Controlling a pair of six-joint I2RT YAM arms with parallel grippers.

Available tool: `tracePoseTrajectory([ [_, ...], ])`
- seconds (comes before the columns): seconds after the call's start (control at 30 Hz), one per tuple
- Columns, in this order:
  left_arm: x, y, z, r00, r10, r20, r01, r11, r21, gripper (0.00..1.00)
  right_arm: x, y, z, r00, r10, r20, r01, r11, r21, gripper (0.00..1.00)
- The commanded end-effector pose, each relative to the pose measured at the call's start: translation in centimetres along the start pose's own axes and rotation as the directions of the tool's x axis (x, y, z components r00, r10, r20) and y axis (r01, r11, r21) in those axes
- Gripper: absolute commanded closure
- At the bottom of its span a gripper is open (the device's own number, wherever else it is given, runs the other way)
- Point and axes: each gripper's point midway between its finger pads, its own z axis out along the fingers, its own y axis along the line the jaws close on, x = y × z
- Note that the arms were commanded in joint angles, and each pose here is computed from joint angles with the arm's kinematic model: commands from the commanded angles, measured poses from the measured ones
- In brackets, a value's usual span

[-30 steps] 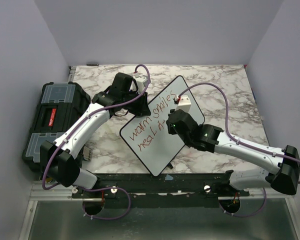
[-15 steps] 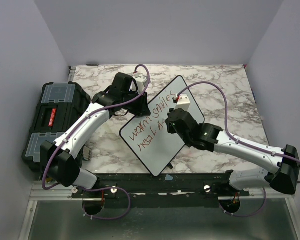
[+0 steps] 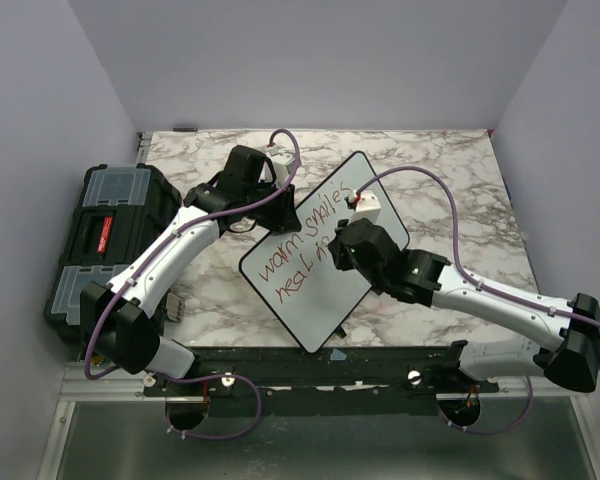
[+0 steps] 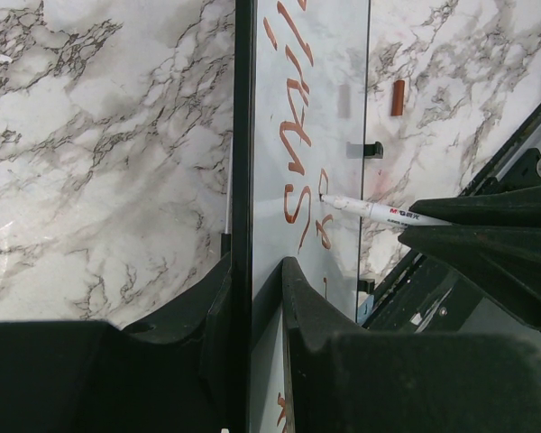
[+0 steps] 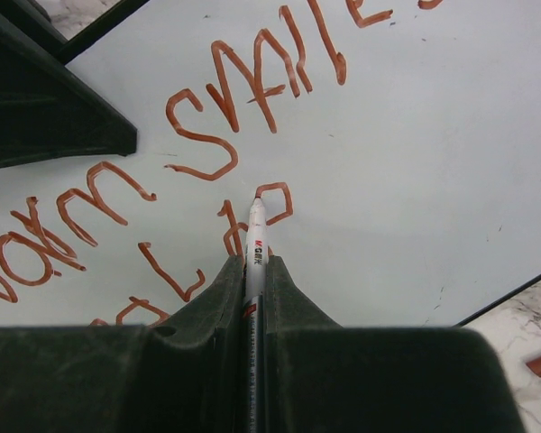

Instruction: Write a sentence on the whiteboard

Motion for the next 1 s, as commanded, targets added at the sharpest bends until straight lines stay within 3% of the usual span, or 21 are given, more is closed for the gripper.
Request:
tracePoseTrajectory([
  [0.0, 0.0, 1.1, -0.6, 0.997, 0.077, 0.008, -0.077, 0.995, -0.068, 1.0, 2.3, 0.2, 0.1, 0.998, 0.01, -0.068, -0.012, 0.999, -0.034, 0.99],
  [0.5, 0.1, 1.1, -0.6, 0.997, 0.078, 0.009, -0.077, 0.995, -0.069, 1.0, 4.7, -1.6, -0.4, 0.993, 0.029, -0.113, -0.028, 1.0, 0.007, 0.99],
  [0.97, 0.0, 1.1, -0.6, 0.997, 0.079, 0.011, -0.078, 0.995, -0.067, 1.0, 4.2, -2.7, -0.5, 0.995, 0.015, -0.094, -0.009, 0.998, 0.066, 0.99],
])
